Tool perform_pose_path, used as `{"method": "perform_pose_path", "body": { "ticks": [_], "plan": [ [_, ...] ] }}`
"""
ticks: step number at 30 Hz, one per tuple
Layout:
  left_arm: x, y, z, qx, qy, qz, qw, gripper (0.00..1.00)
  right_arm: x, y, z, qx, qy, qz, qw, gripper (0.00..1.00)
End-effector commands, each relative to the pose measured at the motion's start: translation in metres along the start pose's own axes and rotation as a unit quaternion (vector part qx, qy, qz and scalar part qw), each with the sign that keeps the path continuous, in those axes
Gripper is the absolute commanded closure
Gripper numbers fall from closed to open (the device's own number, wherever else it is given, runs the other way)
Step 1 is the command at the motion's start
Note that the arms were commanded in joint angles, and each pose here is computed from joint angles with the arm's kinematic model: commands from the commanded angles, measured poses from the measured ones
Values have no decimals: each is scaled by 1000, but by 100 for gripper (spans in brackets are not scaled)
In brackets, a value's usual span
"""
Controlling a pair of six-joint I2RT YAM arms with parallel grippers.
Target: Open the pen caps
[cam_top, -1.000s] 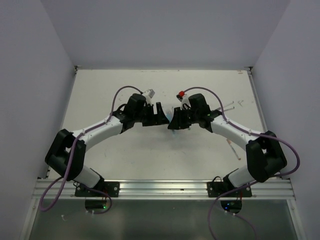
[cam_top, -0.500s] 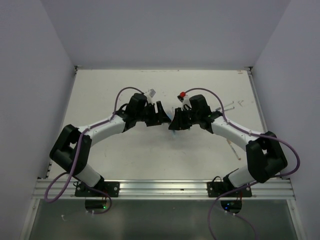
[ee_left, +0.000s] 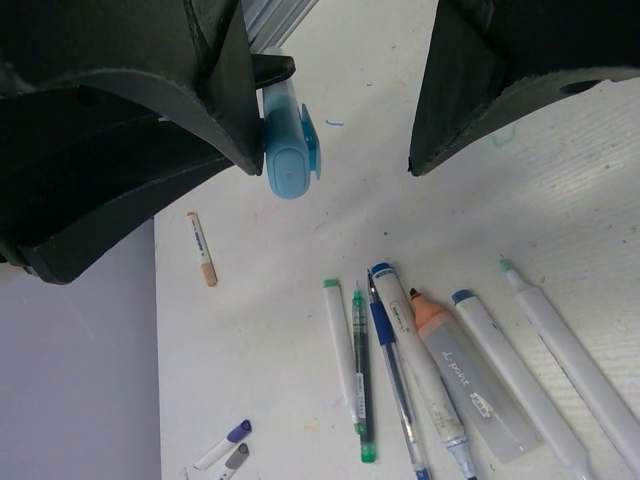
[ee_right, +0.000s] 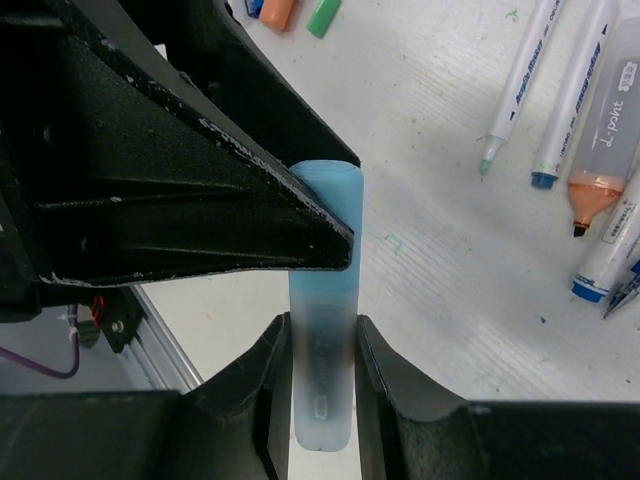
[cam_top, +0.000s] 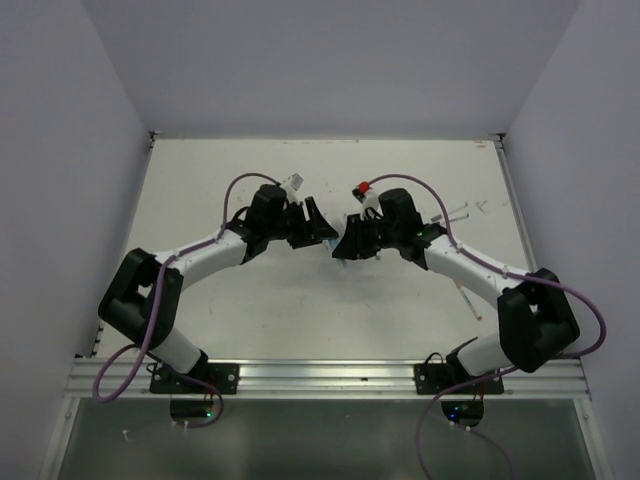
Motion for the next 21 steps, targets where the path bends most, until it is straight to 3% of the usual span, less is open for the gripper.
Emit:
{"method": "perform_pose_path", "body": {
  "ticks": [1,5,8,11,14,15,16,18,21],
  "plan": [
    [-9,0,-3,-5,-5,30,1000,37,17,2,-13,-21,-6,-31,999,100],
    [-9,0,-3,-6,-4,30,1000,41,24,9,-14,-27,-2,-40,999,100],
    [-8,0,-2,-3,-5,29,1000,51,23,13,-14,-31,1,-33,999,100],
    [-10,1,1,3,-8,35,999,66,20,18,-17,-43,5,-27,999,100],
    [-10,0,2,7,-9,39,999,88,13,24,-16,-48,7,-10,999,100],
    [-10,0,2,8,-11,38,999,99,11,25,-15,-47,7,-6,999,100],
    [-9,0,3,10,-12,36,999,100,7,28,-13,-44,5,0,999,99],
    [-8,-1,4,11,-14,32,999,100,2,31,-10,-40,6,11,999,82],
    [-7,-1,3,9,-17,25,999,100,1,36,-4,-29,1,14,999,72]
  ]
}}
Point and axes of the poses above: each gripper's point midway between its finger pads, its own y axis out along the fingers, its own x axis along the line the jaws close on, z = x × y, the point moved 2 cm from there along -y, back along the fingers, and after that the axes turned 7 degrees about y, right-handed, at the moved point
